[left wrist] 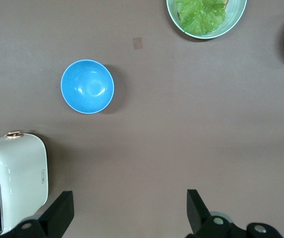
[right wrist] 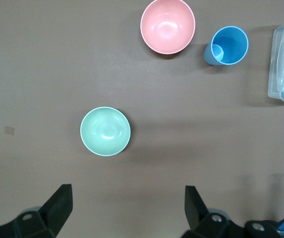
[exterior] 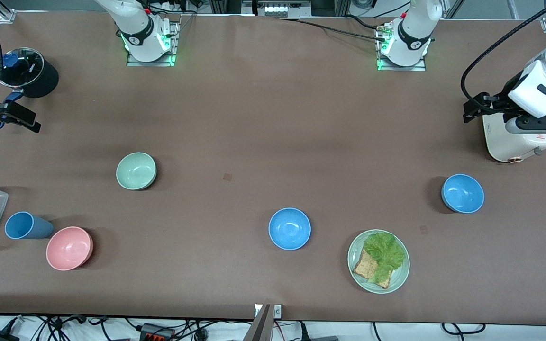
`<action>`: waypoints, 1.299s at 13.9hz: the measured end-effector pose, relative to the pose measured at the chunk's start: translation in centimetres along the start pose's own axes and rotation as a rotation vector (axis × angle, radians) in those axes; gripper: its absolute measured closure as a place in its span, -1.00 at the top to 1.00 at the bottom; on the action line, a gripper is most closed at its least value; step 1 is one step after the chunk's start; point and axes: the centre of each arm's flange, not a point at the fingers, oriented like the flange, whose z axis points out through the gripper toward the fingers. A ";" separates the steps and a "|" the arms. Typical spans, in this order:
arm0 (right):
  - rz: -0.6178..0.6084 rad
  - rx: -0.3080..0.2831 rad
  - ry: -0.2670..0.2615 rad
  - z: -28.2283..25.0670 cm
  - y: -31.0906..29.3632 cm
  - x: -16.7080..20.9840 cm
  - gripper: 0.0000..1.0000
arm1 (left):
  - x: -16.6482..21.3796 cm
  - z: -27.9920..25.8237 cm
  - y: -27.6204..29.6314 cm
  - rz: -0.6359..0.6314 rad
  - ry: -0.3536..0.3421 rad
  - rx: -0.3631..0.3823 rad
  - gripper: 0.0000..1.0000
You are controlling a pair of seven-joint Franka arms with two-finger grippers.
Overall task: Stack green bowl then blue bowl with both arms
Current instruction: 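Reach the right gripper down to the pale green bowl, then grasp the green bowl rim with the right gripper and lift it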
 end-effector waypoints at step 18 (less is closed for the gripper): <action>-0.081 -0.036 -0.291 32.9 -4.9 7.4 1.00 | -0.1 0.2 -0.2 -0.004 -0.015 0.000 1.00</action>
